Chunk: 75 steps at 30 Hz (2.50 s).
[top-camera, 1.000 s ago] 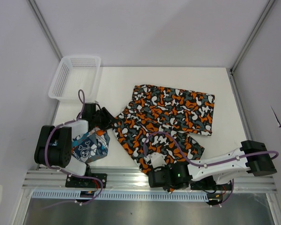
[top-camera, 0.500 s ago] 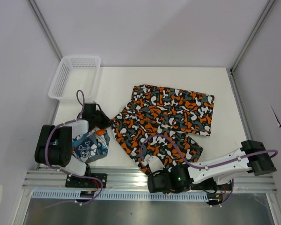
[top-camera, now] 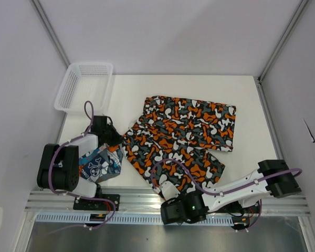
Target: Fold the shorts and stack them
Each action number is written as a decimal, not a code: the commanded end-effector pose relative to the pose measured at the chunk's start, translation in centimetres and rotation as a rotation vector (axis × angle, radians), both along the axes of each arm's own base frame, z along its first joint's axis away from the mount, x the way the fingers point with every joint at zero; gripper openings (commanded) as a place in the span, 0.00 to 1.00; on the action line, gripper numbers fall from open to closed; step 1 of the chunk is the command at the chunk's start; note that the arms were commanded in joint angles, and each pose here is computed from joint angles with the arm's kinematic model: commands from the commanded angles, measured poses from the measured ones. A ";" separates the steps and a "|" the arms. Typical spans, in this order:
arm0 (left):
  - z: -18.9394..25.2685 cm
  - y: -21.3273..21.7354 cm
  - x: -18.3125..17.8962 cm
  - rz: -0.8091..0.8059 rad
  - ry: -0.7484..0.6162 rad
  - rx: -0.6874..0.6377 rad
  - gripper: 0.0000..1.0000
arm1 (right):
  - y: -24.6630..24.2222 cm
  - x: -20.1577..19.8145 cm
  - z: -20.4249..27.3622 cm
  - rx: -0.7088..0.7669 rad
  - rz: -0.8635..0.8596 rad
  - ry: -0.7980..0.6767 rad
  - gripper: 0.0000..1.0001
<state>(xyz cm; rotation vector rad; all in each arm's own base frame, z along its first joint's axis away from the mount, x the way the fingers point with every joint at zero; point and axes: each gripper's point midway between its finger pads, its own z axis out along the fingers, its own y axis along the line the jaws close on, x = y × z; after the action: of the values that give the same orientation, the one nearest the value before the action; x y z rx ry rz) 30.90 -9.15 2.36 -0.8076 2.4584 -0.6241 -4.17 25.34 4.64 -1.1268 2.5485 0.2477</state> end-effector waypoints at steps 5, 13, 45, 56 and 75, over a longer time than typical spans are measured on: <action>-1.0 0.7 0.3 0.017 0.013 0.025 0.00 | 0.4 0.4 -1.2 -0.025 -0.009 -0.058 0.53; -0.9 1.0 0.3 0.010 0.003 0.044 0.00 | -1.9 1.0 -3.2 -0.109 -0.044 -0.076 0.47; 9.8 3.8 -2.4 0.188 0.087 0.106 0.00 | -2.6 5.8 12.3 0.118 -0.116 -0.200 0.00; 12.7 4.1 3.3 0.220 0.147 -0.076 0.00 | -4.7 15.7 20.5 0.217 -0.255 -0.288 0.00; 18.3 3.5 6.6 0.479 0.180 -0.291 0.00 | -8.8 27.8 27.2 0.420 -0.348 -0.284 0.00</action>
<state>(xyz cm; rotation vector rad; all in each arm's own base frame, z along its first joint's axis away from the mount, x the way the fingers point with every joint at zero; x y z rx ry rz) 36.36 -5.97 17.90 -1.4824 2.3348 -0.6938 22.58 15.73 29.83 -0.4179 2.3266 0.3627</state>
